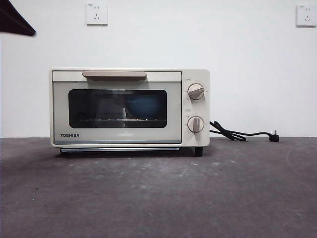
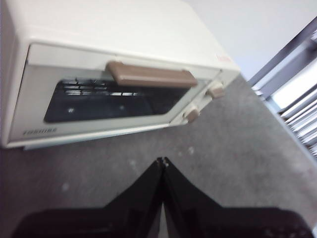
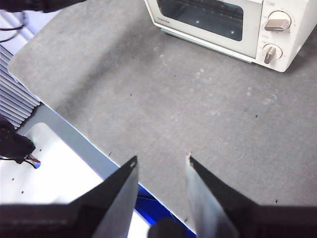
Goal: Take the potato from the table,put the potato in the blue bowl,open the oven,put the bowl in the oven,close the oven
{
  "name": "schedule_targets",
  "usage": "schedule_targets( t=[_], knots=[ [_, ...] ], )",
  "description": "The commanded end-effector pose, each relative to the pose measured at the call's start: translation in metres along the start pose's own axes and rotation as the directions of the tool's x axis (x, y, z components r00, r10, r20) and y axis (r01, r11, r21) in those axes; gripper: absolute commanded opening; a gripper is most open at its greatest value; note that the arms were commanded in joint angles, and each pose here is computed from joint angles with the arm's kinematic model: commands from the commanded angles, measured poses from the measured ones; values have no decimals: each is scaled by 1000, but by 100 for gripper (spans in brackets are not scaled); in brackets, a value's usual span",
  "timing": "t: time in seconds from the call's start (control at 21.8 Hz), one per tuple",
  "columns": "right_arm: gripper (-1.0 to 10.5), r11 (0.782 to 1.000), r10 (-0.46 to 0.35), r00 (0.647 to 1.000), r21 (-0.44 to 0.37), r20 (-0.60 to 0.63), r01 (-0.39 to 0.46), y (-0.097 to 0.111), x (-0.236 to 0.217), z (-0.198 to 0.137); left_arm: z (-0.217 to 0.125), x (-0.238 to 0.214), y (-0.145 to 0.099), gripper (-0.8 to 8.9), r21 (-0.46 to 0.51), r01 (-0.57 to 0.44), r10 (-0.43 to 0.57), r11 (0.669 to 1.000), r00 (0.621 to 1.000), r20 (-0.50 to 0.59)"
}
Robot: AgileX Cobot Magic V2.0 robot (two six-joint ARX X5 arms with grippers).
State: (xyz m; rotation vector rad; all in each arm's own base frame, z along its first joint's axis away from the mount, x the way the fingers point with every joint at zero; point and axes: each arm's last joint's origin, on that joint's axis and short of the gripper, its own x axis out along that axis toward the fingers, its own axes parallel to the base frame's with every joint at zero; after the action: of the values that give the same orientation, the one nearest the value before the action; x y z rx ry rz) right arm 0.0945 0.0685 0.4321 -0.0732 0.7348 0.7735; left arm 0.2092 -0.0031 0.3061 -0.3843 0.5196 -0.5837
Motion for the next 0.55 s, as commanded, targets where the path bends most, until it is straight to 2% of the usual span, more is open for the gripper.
schedule_targets(
  t=[0.05, 0.55],
  knots=[
    [158, 1000, 4, 1000, -18, -3, -4, 0, 2, 1, -6, -23, -22, -8, 80, -43, 43, 996, 999, -2],
    [158, 998, 4, 1000, -57, -19, -6, -1, 7, 4, -11, -103, -85, -8, 190, -246, 245, 951, 969, 29]
  ],
)
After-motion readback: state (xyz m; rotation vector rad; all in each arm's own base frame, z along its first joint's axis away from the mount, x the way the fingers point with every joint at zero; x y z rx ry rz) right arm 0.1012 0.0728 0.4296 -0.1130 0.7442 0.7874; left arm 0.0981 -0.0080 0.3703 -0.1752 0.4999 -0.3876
